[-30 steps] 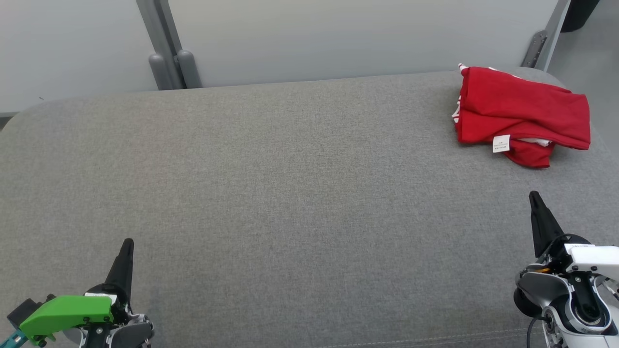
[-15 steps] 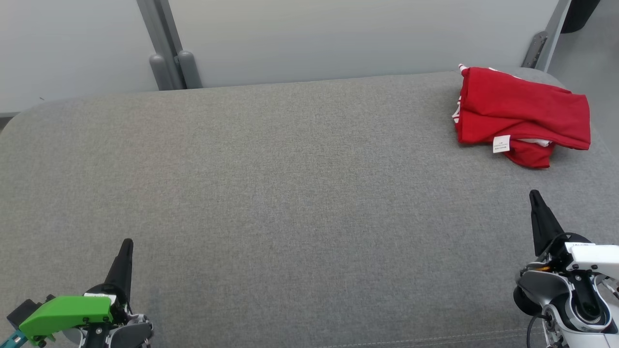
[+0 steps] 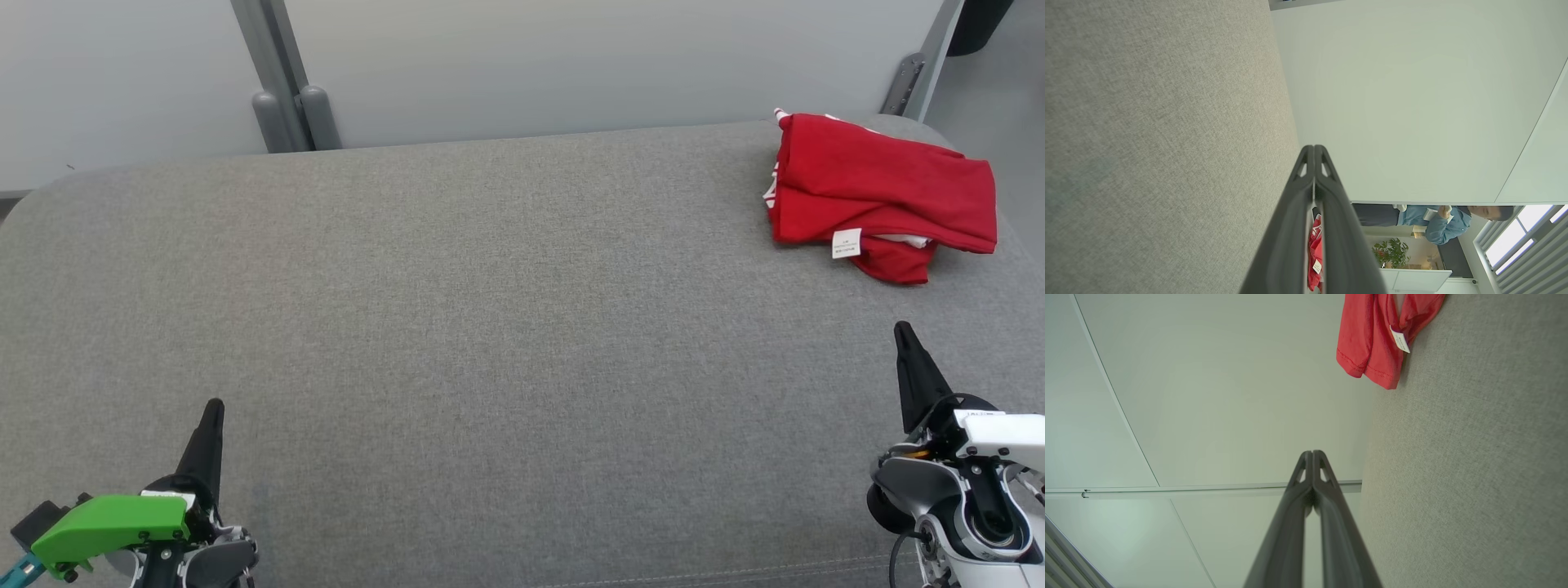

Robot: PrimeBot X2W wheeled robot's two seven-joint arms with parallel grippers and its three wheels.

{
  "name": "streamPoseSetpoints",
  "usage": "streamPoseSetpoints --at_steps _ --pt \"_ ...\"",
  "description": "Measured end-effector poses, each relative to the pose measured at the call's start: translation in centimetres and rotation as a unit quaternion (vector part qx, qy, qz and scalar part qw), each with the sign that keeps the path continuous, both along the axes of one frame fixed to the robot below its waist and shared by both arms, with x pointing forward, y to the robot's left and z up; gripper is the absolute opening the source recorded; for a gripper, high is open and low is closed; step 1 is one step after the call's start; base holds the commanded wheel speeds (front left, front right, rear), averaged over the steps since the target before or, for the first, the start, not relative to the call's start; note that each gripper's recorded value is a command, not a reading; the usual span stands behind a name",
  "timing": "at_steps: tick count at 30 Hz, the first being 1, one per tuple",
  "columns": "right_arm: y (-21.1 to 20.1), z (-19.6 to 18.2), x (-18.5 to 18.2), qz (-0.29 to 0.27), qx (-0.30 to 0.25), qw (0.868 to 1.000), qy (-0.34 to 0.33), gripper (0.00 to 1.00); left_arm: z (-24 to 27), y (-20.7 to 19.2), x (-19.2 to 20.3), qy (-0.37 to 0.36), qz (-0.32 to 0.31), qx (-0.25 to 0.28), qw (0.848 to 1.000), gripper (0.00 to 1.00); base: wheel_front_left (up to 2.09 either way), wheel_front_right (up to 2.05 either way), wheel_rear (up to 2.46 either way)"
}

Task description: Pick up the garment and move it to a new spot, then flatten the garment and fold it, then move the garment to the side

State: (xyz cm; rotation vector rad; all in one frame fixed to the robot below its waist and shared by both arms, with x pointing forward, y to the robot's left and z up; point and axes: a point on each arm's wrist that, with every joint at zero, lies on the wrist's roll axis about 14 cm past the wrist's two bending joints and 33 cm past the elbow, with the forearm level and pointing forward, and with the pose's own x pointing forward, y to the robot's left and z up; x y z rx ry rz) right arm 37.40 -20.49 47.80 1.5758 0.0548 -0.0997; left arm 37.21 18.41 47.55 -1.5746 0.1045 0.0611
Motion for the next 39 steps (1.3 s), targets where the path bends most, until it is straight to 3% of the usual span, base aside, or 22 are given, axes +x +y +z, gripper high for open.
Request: streamPoseSetpoints --at_steps 39 --pt "-0.01 -0.21 -0.04 -0.001 0.002 1.0 0.003 0.0 -0.25 0.09 -0.04 0.002 0.0 0.0 1.0 0.0 0.0 0.0 0.0"
